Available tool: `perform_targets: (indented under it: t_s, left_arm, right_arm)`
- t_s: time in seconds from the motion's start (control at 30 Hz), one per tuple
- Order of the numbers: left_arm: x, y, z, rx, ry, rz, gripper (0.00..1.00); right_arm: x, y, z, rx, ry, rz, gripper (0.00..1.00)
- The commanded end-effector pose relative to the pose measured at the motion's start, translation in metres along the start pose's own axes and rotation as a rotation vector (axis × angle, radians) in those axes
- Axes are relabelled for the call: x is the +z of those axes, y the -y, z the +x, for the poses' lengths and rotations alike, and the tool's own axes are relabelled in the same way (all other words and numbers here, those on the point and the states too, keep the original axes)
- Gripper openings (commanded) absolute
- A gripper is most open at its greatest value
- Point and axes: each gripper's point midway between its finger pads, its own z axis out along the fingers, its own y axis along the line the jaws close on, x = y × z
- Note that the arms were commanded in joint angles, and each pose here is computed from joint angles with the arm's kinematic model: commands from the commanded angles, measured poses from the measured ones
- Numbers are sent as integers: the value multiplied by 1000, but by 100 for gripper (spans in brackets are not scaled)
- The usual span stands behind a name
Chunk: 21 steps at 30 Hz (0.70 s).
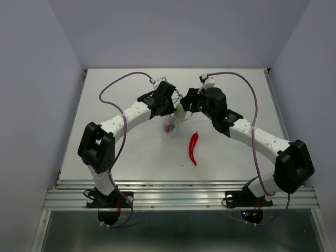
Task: Place the food in the zip-top bag and seal the zipper
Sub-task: Place the food into the zip-top bag
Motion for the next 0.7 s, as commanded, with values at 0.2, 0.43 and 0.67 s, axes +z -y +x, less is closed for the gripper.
perform_targets:
  t_s: [0.2, 0.43, 0.67]
  left_arm:
    - [-23, 14, -22, -3, 69, 69, 0]
    - [-26, 18, -24, 4, 75, 91, 0]
    - [-26, 22, -23, 15, 71, 115, 0]
  right_arm:
    - [19, 0, 10, -15, -93, 42, 19]
    - [22, 3, 28, -22, -143, 38, 17]
    - [32, -4, 38, -24, -180, -6, 1]
